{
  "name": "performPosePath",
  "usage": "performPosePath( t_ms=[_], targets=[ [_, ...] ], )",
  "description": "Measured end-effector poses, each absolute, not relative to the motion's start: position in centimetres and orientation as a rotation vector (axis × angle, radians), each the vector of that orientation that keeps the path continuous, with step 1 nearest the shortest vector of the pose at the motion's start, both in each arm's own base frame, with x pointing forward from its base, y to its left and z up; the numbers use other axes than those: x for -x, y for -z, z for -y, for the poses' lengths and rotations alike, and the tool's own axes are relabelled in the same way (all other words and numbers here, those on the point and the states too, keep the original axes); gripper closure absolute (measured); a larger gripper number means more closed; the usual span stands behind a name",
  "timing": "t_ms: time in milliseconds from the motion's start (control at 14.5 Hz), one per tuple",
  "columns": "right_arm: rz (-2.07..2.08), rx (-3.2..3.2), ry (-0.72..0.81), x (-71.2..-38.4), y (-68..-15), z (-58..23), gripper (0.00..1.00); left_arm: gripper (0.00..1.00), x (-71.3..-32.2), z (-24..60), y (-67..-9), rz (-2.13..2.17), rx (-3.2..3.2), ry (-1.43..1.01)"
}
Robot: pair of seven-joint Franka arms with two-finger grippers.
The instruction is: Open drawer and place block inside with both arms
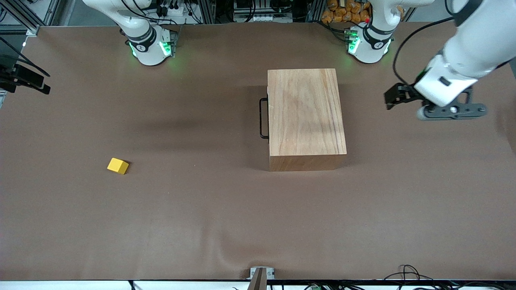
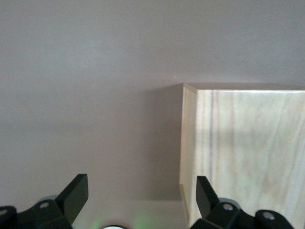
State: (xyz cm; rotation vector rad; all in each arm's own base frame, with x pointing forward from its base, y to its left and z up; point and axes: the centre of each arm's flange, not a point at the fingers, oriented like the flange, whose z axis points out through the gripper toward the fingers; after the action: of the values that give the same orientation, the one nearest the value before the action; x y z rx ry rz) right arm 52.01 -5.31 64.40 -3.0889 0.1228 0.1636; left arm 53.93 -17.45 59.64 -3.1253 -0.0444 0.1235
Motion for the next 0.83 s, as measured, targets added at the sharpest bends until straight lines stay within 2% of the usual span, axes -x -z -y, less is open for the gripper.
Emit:
performPosePath(
  t_ms=[484,829],
  targets=[
    [-0.126,3.083,-0.217,-52.1,-62.6,5.4,0.0,0.0,-50.4,31.2,-56.7,0.223,3.083,-0.168],
    [-0.126,3.085,-0.188,-52.3,-62.7,5.4,0.0,0.0,-48.2,39.9,-53.1,0.321,3.043,-0.204]
  ],
)
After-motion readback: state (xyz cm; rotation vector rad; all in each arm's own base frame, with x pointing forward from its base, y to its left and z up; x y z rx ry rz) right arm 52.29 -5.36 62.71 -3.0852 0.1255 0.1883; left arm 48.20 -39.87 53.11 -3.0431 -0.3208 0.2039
